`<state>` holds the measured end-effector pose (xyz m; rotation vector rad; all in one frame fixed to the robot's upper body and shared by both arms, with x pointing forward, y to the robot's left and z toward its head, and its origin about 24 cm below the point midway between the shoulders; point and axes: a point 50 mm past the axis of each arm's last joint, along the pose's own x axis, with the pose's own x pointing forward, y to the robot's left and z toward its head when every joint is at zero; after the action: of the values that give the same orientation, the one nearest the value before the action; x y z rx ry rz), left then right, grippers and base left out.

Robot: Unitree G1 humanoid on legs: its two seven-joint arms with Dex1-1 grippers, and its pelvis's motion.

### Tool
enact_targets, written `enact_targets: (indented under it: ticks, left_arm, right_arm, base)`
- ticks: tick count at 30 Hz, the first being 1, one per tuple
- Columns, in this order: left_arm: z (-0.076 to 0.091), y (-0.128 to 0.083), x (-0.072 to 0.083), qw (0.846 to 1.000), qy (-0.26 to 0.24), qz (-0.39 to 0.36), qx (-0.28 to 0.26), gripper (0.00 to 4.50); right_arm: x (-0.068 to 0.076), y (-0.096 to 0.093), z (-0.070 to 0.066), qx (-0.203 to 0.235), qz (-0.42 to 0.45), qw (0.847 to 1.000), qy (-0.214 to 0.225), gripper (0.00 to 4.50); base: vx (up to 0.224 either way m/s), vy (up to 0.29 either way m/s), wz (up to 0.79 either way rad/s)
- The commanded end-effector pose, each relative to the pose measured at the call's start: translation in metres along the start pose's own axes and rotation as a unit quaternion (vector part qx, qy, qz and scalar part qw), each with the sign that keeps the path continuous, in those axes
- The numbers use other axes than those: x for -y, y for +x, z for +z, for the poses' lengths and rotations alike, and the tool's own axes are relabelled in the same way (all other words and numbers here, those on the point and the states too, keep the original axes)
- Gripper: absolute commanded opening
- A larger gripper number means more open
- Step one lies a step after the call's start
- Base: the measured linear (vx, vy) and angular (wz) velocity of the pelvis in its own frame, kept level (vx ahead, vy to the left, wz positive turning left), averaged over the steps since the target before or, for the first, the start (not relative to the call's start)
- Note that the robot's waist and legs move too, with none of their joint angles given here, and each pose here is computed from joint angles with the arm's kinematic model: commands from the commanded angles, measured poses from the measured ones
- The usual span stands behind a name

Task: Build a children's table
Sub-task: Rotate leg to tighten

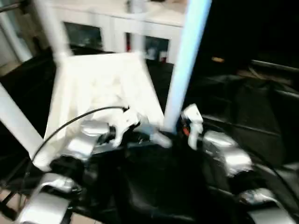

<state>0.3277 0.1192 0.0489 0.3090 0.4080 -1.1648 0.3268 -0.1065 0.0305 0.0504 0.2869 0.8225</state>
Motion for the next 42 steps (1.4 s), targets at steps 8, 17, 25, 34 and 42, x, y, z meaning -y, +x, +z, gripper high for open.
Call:
enact_targets:
  ticks: [8,17,25,34,42]
  left_arm:
    - [0.048,0.034,0.010,0.996,0.006,0.030,0.081,0.00]
    - [0.036,0.021,0.016,0.997,0.033,-0.035,0.064,0.00]
    - [0.019,-0.007,0.020,0.988,0.057,-0.137,0.041,0.00]
    - [0.013,-0.021,0.011,0.987,0.059,-0.149,0.029,0.00]
    - [0.012,-0.021,0.012,0.986,0.058,-0.152,0.030,0.00]
  right_arm:
    - [-0.022,0.030,-0.006,-0.018,-0.045,0.999,0.015,2.94]
    - [-0.024,0.018,0.005,0.006,0.063,0.998,-0.017,3.82]
    - [-0.019,-0.015,0.004,-0.022,0.202,0.978,-0.058,3.82]
    - [-0.019,-0.028,0.000,-0.057,0.264,0.960,-0.075,3.57]
    - [-0.022,-0.030,-0.004,-0.058,0.273,0.958,-0.059,3.11]
  base:
    - [0.000,0.000,0.00]
    - [0.000,0.000,0.00]
    - [0.000,0.000,0.00]
    - [0.000,0.000,0.00]
    - [0.000,0.000,0.00]
